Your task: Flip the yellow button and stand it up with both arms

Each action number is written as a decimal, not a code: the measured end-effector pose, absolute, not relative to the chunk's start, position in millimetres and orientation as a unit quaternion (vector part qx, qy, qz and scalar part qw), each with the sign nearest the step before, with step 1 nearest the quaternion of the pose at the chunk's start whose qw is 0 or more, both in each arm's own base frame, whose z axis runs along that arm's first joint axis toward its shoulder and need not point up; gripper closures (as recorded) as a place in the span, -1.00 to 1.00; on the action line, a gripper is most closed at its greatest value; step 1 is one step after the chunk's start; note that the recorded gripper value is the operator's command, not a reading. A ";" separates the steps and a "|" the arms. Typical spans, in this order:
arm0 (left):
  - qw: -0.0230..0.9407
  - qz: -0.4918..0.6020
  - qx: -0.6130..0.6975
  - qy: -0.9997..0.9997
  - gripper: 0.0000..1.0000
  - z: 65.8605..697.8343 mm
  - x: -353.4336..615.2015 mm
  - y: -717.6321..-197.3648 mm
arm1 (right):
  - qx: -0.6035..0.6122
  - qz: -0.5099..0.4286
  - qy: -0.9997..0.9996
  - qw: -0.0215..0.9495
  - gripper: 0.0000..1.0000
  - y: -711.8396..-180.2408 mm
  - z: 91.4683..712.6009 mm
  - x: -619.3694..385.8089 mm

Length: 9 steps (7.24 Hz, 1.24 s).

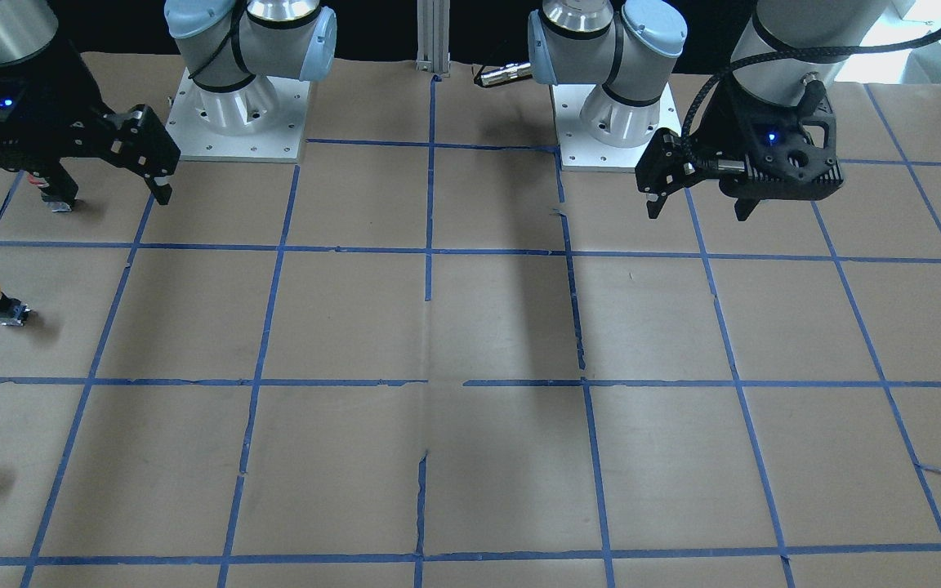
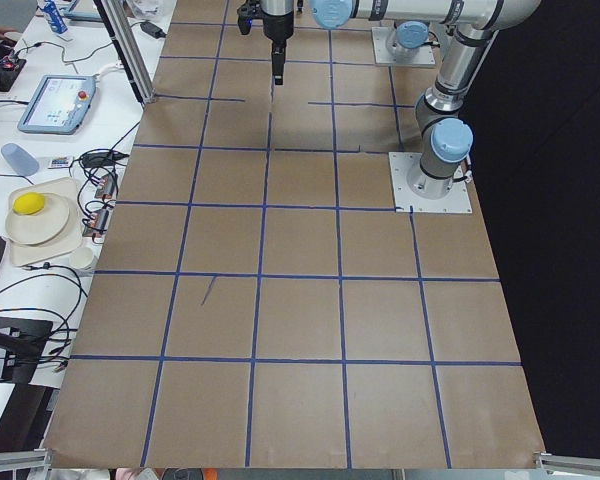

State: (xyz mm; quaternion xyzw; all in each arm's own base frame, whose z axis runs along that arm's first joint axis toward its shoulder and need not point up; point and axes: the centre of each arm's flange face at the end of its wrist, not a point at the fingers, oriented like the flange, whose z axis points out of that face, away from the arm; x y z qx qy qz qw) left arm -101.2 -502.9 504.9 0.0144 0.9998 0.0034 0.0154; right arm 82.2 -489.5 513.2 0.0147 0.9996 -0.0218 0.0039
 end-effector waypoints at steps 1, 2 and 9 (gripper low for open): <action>0.015 0.003 0.014 1.000 -1.00 505.0 -101.2 -502.9 | 0.025 -0.021 0.999 0.004 -0.99 -488.3 515.4 90.8; 0.015 0.002 0.014 1.000 -1.00 505.7 -100.8 -502.7 | 0.039 -0.023 0.999 0.005 -0.99 -488.0 517.1 94.0; 0.015 0.003 0.014 1.000 -1.00 506.0 -100.5 -502.2 | 0.051 -0.024 0.998 0.004 -0.99 -483.0 520.0 101.4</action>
